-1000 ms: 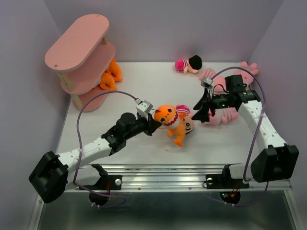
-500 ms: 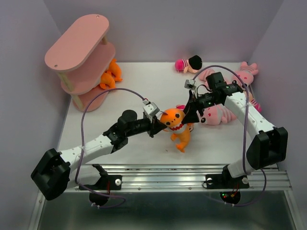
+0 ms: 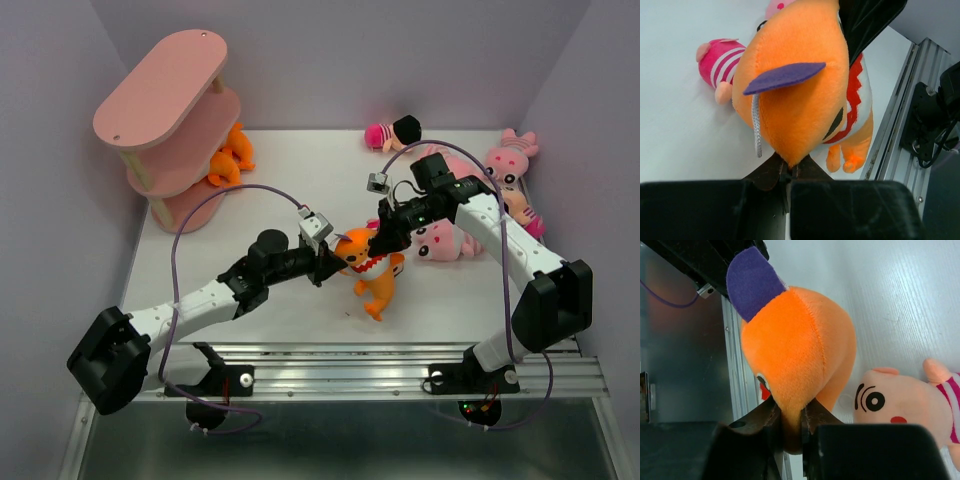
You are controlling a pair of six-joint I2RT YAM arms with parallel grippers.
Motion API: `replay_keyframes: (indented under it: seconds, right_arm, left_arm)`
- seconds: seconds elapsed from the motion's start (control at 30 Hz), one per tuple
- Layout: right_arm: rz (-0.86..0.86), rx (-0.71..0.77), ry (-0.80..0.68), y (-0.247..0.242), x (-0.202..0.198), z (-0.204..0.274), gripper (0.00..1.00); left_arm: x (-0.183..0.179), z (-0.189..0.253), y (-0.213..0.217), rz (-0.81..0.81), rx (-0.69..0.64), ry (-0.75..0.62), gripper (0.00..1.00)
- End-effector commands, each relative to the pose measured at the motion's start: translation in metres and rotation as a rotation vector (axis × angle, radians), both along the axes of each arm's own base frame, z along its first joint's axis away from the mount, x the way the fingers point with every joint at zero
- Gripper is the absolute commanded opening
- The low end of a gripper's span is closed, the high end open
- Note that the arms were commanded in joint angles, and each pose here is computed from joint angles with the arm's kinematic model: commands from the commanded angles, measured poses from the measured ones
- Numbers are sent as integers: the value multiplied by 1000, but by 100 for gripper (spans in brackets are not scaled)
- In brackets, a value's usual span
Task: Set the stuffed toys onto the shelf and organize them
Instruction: Pass the stuffed toy from the left arm to the right, then pass the stuffed toy from the right arm to the left
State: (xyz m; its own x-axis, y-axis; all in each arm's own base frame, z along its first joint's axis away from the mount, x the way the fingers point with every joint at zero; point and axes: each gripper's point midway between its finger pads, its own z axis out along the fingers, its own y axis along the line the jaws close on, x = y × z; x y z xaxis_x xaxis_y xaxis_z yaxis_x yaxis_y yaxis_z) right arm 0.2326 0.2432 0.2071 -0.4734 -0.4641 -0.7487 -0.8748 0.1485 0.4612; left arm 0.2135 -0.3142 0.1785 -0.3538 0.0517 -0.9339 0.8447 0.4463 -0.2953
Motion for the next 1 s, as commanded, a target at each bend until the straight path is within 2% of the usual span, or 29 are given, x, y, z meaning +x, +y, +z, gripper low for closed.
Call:
replay_keyframes:
  seconds: [0.0,0.07,0.1,0.13,0.17,0.27,0.3,0.47,0.73,0.83,0.97]
  right_arm:
    - [10,30,-53,9,3,14,2]
    - [2,24,-55,7,1,12,1]
    - [-7,18,-59,7,3,11,1]
    - [-11,15,-58,7,3,10,1]
    - [-18,10,-59,7,5,10,1]
    - [-37,-3,-59,7,10,10,1]
    - [-51,-4,-59,8,13,11,1]
    - [-164,-48,-62,8,37,12,1]
    - [-371,-70,-95,3,81,32,1]
    - [-457,-52,-75,1,98,39,1]
    - [-546,-26,15,5,115,46,1]
  left_arm:
    - [9,47,2,74,-131,-91,11]
    - [13,49,15,149,-149,-96,28]
    - [14,49,21,176,-154,-96,44]
    - [15,54,31,224,-172,-112,51]
    - [14,56,37,248,-181,-119,66]
    - [13,66,60,329,-211,-156,88]
    - [12,76,71,370,-238,-179,99]
    - [6,74,92,436,-248,-160,99]
    - [4,56,82,398,-193,-89,95]
    - [8,57,73,383,-168,-104,94]
    - [12,72,58,338,-138,-236,91]
